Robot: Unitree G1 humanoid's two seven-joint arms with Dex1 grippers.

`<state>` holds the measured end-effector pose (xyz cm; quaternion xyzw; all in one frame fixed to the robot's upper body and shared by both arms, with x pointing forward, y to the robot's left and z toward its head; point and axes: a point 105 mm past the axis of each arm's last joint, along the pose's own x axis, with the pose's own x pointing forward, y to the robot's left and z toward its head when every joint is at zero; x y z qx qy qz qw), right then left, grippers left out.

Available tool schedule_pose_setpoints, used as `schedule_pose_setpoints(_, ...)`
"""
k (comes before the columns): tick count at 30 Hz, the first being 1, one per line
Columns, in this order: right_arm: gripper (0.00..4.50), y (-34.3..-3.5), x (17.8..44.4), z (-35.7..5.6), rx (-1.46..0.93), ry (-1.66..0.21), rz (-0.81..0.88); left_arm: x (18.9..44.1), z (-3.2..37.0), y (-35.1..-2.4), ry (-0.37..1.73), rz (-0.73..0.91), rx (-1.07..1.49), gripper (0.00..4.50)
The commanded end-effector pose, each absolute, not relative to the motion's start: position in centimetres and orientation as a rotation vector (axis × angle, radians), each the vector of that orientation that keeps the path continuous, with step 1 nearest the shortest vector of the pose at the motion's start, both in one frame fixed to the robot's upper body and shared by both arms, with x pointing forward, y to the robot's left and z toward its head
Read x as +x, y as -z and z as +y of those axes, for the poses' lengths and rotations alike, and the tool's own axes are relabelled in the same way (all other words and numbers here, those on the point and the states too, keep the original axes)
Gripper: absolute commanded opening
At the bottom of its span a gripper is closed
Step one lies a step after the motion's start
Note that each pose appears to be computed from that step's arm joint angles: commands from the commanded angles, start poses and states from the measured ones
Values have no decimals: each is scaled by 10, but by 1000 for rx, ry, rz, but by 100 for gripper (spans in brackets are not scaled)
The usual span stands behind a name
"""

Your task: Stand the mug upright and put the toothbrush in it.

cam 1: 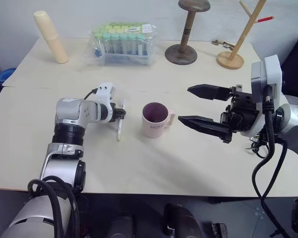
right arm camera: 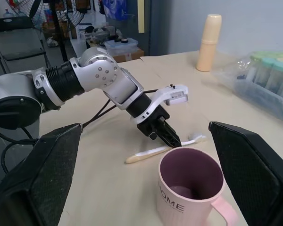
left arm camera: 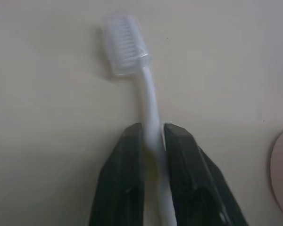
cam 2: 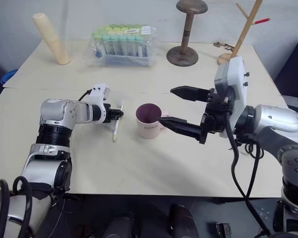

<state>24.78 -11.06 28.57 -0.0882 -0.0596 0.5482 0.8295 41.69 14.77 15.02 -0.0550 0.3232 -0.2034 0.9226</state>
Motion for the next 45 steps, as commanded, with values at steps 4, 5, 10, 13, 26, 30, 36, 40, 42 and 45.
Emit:
schedule_pose_setpoints(4, 450, -286, 252, -128, -238, -1069, -120, 421, 159, -168, 402, 571, -93, 18)
schedule_pose_setpoints(5, 450, -285, 252, -130, -233, -1067, -113, 423, 162, -178, 402, 516, -84, 18)
schedule_pose_setpoints(10, 450, -282, 253, -137, -261, -1024, -100, 418, 146, -287, 605, -41, -196, 18)
schedule_pose_setpoints(13, 450, -283, 255, -142, -237, -991, -101, 386, 123, -335, 816, -294, -273, 18)
schedule_pose_setpoints(26, 450, -281, 258, -148, -209, -919, -104, 361, 43, -292, 983, -346, -151, 18)
schedule_pose_setpoints(30, 450, -281, 258, -150, -204, -905, -103, 359, 36, -264, 1014, -305, -83, 90)
schedule_pose_setpoints(36, 450, -280, 261, -156, -188, -886, -102, 349, 52, -268, 1035, -319, -93, 267)
schedule_pose_setpoints(40, 450, -276, 265, -167, -180, -889, -71, 343, 90, -285, 1042, -289, -88, 394)
schedule_pose_setpoints(42, 450, -273, 265, -174, -174, -918, -30, 332, 117, -294, 1106, -234, -3, 421)
schedule_pose_setpoints(45, 450, -262, 257, -185, -199, -1012, 76, 307, 160, -294, 1210, -72, 211, 421)
